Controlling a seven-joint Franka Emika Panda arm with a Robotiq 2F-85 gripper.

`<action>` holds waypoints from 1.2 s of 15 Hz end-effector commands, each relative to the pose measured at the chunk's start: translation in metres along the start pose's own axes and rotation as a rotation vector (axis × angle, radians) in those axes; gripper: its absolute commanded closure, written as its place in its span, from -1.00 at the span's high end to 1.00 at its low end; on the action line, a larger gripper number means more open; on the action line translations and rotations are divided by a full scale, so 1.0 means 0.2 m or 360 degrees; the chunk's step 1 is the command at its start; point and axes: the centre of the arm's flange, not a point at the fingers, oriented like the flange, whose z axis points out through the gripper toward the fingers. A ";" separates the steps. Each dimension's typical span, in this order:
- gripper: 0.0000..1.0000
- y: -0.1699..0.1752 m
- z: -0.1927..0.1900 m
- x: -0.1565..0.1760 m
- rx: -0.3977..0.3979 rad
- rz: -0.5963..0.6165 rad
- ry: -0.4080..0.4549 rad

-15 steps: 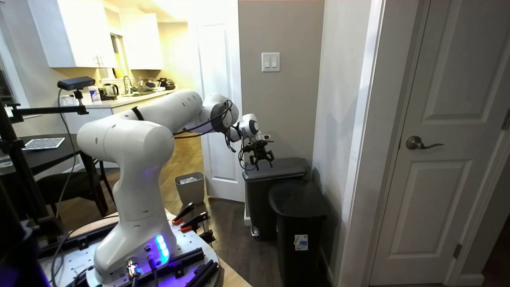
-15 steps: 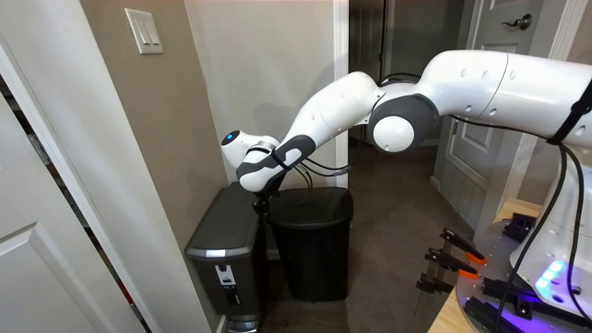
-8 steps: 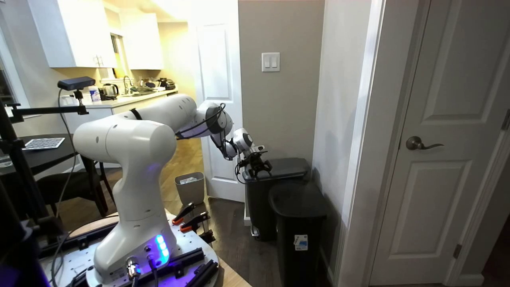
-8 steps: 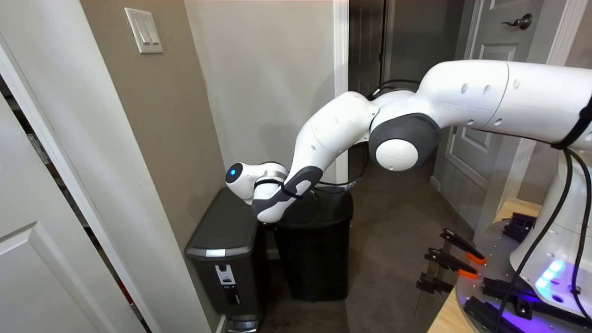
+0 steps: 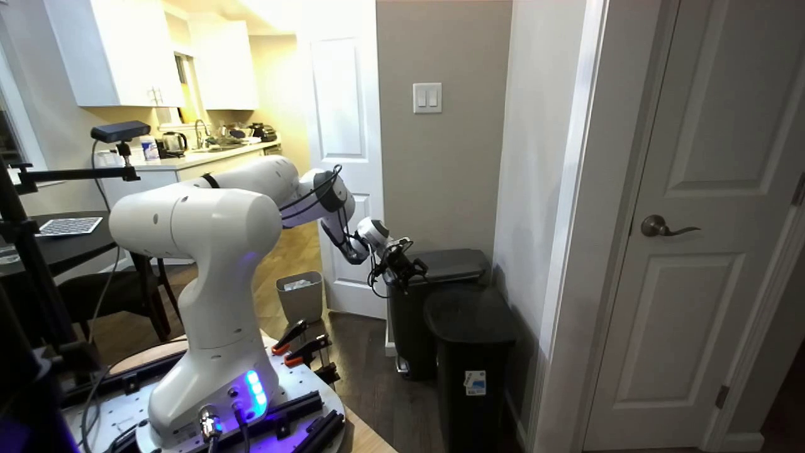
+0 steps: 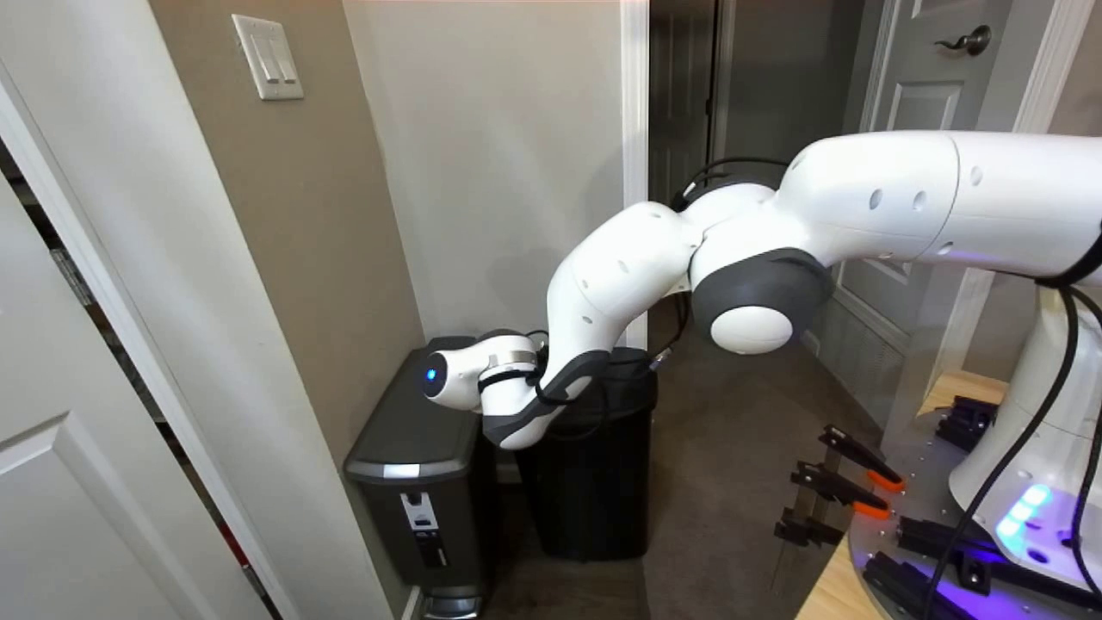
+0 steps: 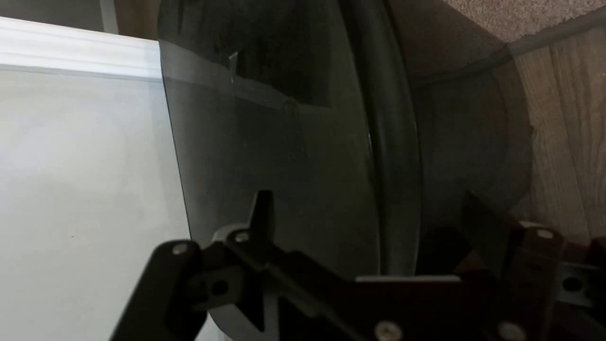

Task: Fully open the black bin

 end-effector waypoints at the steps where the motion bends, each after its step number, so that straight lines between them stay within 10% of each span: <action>1: 1.00 -0.01 -0.01 0.00 -0.0009 -0.0006 0.0001; 18: 1.00 -0.06 0.14 0.10 -0.0072 -0.0007 0.0003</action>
